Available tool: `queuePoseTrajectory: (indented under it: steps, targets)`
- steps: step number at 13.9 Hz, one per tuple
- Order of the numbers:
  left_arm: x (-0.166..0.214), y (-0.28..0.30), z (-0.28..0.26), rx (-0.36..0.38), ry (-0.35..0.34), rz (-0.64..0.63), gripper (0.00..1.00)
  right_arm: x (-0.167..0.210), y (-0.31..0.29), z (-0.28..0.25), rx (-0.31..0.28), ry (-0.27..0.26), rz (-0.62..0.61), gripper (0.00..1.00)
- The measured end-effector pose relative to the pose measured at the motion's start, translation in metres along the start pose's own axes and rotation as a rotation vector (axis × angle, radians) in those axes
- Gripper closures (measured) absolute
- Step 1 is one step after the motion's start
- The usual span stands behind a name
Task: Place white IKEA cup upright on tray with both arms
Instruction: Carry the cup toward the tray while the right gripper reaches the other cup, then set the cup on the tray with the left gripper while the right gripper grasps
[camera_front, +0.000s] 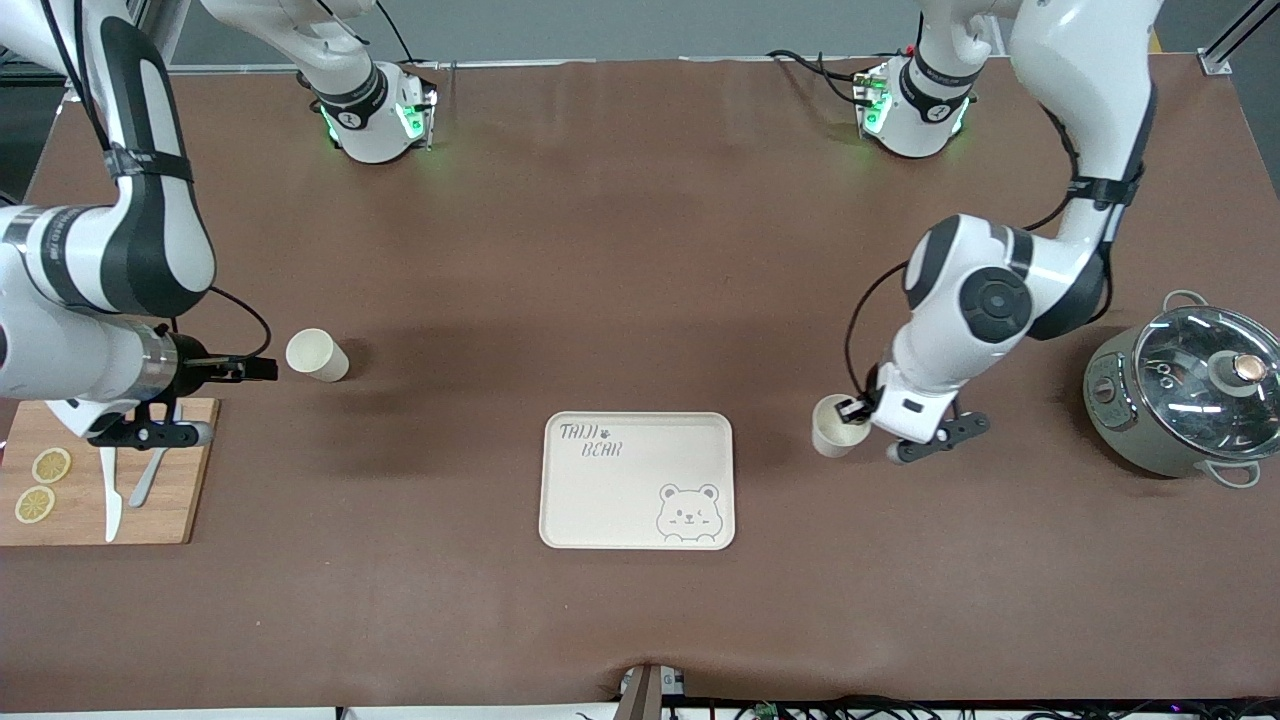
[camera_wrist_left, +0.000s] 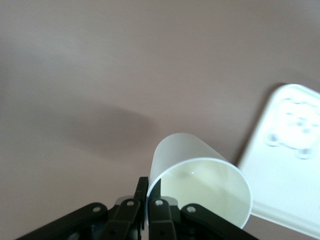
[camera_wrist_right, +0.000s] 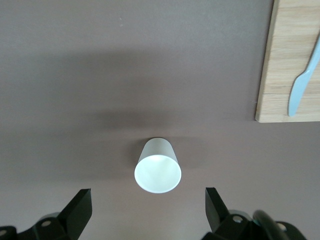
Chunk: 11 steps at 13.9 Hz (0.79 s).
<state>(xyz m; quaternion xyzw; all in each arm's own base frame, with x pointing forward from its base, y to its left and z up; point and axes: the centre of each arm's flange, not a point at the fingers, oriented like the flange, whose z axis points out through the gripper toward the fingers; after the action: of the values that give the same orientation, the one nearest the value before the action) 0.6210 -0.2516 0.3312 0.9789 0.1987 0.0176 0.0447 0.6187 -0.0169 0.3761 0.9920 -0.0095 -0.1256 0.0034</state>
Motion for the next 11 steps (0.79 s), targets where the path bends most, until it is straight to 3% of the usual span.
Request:
queuePoseTrajectory:
  steps: [6, 9, 11]
  targets:
    - [-0.032, 0.116, 0.049, -0.046, -0.027, -0.187, 0.96, -0.027, 0.028, 0.071, 0.004, 0.027, 0.025, 0.0]
    - [-0.043, 0.138, 0.083, -0.079, -0.022, -0.222, 0.96, -0.044, 0.038, 0.084, 0.011, 0.024, 0.017, 0.0]
    - [-0.047, 0.139, 0.1, -0.073, -0.029, -0.24, 0.91, -0.052, 0.039, 0.1, 0.01, 0.064, 0.017, 0.0]
